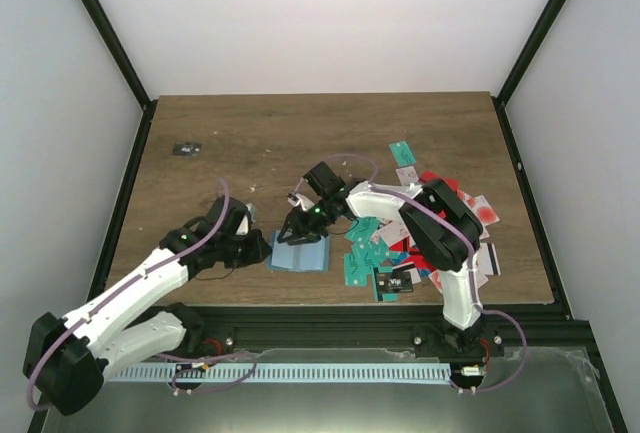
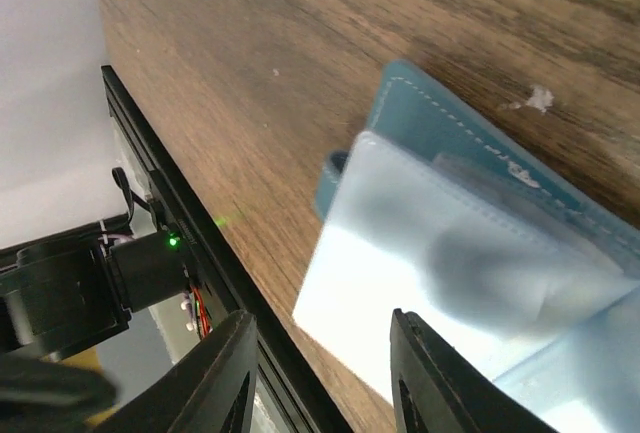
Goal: Put the credit cards into the card holder
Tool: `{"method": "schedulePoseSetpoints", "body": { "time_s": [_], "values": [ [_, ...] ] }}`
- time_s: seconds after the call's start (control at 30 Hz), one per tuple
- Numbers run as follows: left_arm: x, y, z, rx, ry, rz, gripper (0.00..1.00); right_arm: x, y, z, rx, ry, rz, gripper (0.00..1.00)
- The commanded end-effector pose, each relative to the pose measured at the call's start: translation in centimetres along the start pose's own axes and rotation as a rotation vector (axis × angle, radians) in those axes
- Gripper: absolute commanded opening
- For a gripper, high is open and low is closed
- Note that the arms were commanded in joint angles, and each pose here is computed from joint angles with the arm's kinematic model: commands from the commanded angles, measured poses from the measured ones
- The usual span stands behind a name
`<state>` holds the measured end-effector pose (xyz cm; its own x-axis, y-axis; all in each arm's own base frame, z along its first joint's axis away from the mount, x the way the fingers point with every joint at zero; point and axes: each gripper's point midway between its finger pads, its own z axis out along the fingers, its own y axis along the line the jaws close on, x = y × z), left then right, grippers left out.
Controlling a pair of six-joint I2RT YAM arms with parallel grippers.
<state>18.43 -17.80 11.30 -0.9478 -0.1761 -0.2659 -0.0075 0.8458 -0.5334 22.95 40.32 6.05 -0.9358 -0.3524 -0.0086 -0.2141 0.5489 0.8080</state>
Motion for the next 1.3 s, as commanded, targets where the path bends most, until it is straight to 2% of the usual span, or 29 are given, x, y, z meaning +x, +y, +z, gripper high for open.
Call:
{"method": "schedulePoseSetpoints", "body": {
  "time_s": [0.0, 0.17, 0.43, 0.6, 0.9, 1.03, 1.1, 1.27],
  "values": [
    [0.6, 0.6, 1.4, -0.022, 0.059, 0.028, 0.16, -0.9, 3.5, -2.7, 0.02, -0.076, -0.119, 0.39],
    [0.1, 0.5, 2.7, -0.049, 0.098, 0.086, 0.26, 0.6, 2.5, -4.4, 0.103, -0.112, -0.125, 0.39],
    [-1.8, -2.5, 2.2, 0.002, 0.083, 0.149, 0.29, 3.0, 0.2, -9.4, 0.315, -0.232, -0.102, 0.38],
    [-1.7, -5.6, 2.6, 0.056, 0.092, 0.208, 0.27, 5.3, -2.2, -13.3, 0.458, -0.327, 0.0, 0.41],
    [1.7, -12.4, 5.8, 0.131, 0.161, 0.326, 0.27, 12.2, -6.8, -17.9, 0.632, -0.394, 0.295, 0.58],
    [3.4, -15.2, 8.1, 0.159, 0.212, 0.366, 0.26, 15.3, -10.0, -19.7, 0.722, -0.424, 0.446, 0.9],
    [4.1, -16.5, 9.4, 0.168, 0.238, 0.382, 0.26, 16.5, -11.0, -19.9, 0.71, -0.42, 0.499, 0.99],
    [5.5, -19.7, 12.1, 0.182, 0.297, 0.396, 0.27, 19.0, -12.1, -19.1, 0.642, -0.381, 0.574, 1.0]
  ]
}}
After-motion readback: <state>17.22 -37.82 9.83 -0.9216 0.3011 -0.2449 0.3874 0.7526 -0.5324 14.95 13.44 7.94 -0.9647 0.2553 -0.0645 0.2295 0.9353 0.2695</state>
